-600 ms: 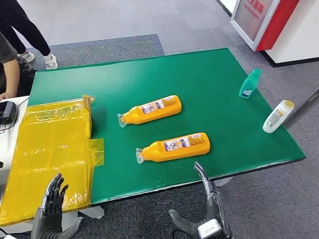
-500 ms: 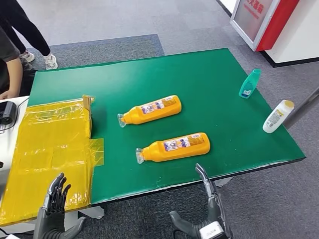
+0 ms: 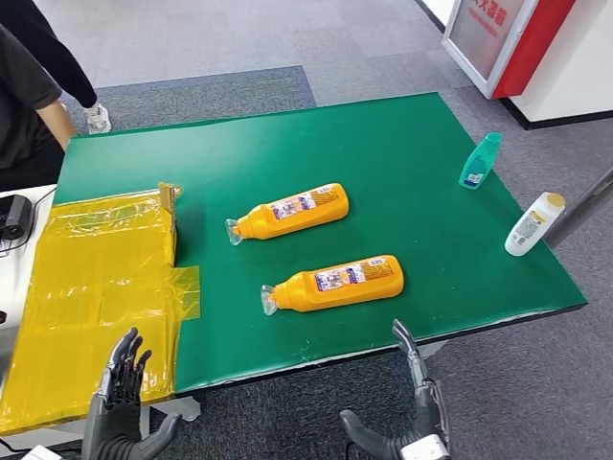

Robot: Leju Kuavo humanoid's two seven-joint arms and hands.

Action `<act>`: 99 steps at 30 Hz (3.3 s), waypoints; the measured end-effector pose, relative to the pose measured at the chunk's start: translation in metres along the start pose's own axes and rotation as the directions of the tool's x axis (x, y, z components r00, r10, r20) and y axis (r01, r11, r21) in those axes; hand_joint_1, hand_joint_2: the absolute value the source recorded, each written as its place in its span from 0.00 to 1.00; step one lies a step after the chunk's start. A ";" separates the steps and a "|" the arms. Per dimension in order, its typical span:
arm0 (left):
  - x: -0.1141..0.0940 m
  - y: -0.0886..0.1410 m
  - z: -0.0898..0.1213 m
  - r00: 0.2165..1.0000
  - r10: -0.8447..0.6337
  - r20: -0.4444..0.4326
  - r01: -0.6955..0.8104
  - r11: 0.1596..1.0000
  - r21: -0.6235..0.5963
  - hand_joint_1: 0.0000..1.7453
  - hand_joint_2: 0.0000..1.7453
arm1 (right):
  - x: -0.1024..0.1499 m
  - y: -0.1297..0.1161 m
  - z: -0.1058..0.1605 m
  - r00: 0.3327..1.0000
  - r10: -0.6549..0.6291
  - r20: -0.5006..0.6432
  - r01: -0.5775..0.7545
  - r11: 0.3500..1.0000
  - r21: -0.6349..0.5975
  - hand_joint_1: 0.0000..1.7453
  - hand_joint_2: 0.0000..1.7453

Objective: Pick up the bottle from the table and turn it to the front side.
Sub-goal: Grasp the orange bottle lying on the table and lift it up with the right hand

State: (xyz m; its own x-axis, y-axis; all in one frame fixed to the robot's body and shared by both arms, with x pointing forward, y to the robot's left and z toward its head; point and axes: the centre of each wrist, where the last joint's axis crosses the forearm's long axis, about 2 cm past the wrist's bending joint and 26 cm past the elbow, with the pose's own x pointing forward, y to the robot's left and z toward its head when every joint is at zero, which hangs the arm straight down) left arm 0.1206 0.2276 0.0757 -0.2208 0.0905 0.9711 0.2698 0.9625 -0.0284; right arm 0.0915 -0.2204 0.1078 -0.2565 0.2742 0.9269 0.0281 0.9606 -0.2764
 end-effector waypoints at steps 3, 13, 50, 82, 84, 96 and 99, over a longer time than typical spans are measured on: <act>0.000 -0.001 0.000 1.000 0.001 0.001 -0.001 1.000 0.004 0.00 1.00 | 0.000 -0.001 0.000 1.000 0.001 0.001 -0.001 1.000 -0.001 0.00 1.00; 0.000 0.005 -0.001 1.000 0.010 -0.015 -0.010 1.000 0.009 0.00 1.00 | 0.004 -0.011 -0.017 0.988 0.149 0.037 -0.150 0.989 0.007 0.00 1.00; -0.024 0.038 -0.027 1.000 -0.024 0.013 0.025 0.987 -0.162 0.00 1.00 | -0.024 -0.079 -0.202 0.849 0.517 -0.108 -0.485 0.845 0.227 0.00 1.00; -0.034 0.036 -0.048 1.000 -0.015 0.027 0.022 0.968 -0.249 0.00 1.00 | -0.060 -0.095 -0.272 0.489 0.872 -0.020 -0.631 0.369 0.682 0.00 1.00; -0.035 0.035 -0.049 1.000 -0.015 0.026 0.021 0.967 -0.255 0.00 1.00 | -0.062 -0.093 -0.274 0.478 0.878 -0.016 -0.625 0.353 0.696 0.00 1.00; -0.038 0.029 -0.055 1.000 -0.007 0.019 0.012 0.957 -0.289 0.00 1.00 | -0.073 -0.062 -0.280 0.451 0.892 -0.009 -0.602 0.312 0.735 0.00 1.00; -0.039 0.029 -0.055 1.000 -0.005 0.015 0.009 0.957 -0.289 0.00 1.00 | -0.076 -0.057 -0.280 0.452 0.892 -0.013 -0.601 0.315 0.734 0.52 1.00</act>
State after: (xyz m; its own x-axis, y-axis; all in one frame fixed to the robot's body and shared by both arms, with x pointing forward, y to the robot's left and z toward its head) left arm 0.1886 0.2378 0.0500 -0.2364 0.0897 0.9675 0.5273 0.8482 0.0502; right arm 0.3797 -0.2835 0.1247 -0.0783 0.9813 0.1759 -0.5467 0.1053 -0.8307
